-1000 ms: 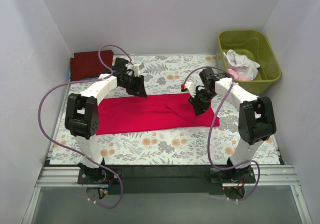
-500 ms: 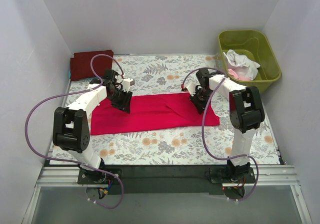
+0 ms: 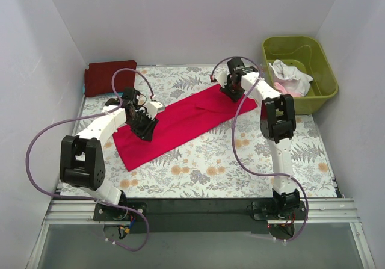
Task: Fold and stack the t-shirts
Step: Fold the tshirt
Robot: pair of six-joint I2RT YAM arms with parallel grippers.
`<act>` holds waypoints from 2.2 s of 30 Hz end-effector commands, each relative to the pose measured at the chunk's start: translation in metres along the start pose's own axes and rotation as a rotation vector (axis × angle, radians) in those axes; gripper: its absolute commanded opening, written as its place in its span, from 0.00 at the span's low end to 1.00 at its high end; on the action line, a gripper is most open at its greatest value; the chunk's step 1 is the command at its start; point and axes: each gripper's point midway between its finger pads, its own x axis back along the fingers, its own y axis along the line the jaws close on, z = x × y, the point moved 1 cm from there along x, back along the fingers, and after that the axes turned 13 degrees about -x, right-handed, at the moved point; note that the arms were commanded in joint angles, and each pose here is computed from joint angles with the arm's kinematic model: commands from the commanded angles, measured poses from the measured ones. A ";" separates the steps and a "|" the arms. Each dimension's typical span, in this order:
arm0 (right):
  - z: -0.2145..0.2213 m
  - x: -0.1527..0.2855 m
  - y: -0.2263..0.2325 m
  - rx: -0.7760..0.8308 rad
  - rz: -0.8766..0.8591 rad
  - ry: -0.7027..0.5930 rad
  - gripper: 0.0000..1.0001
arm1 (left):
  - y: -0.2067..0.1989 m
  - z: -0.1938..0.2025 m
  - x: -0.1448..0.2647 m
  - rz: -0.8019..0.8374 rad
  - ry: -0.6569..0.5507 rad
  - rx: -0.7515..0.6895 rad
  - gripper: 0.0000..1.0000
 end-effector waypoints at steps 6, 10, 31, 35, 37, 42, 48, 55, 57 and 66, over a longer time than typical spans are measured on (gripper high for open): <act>-0.056 0.095 -0.023 0.005 0.095 -0.291 0.39 | 0.012 -0.007 -0.024 0.025 -0.024 -0.180 0.33; -0.045 0.118 -0.017 -0.069 0.089 -0.305 0.41 | 0.003 0.009 -0.040 0.029 0.036 -0.262 0.31; 0.061 0.130 0.004 -0.453 -0.189 -0.121 0.38 | -0.219 -0.031 -0.071 0.504 0.084 -0.479 0.31; 0.053 0.116 0.011 -0.446 -0.223 -0.103 0.34 | -0.255 -0.114 -0.065 0.518 -0.079 -0.453 0.32; 0.047 0.109 0.014 -0.430 -0.231 -0.098 0.33 | -0.249 -0.132 -0.056 0.491 -0.126 -0.410 0.33; 0.027 0.083 0.027 -0.379 -0.251 -0.073 0.28 | -0.221 -0.161 -0.016 0.413 -0.293 -0.360 0.34; 0.010 0.040 0.022 -0.330 -0.182 -0.033 0.24 | -0.154 -0.144 0.002 0.291 -0.288 -0.208 0.34; 0.015 -0.017 -0.004 -0.276 -0.066 0.013 0.20 | -0.107 -0.109 0.013 0.192 -0.255 -0.080 0.34; -0.003 -0.020 -0.012 -0.239 -0.033 -0.018 0.19 | -0.106 -0.101 0.013 0.173 -0.251 -0.104 0.34; -0.075 -0.055 -0.011 0.019 0.079 -0.176 0.21 | -0.102 -0.067 -0.018 0.187 -0.136 -0.152 0.33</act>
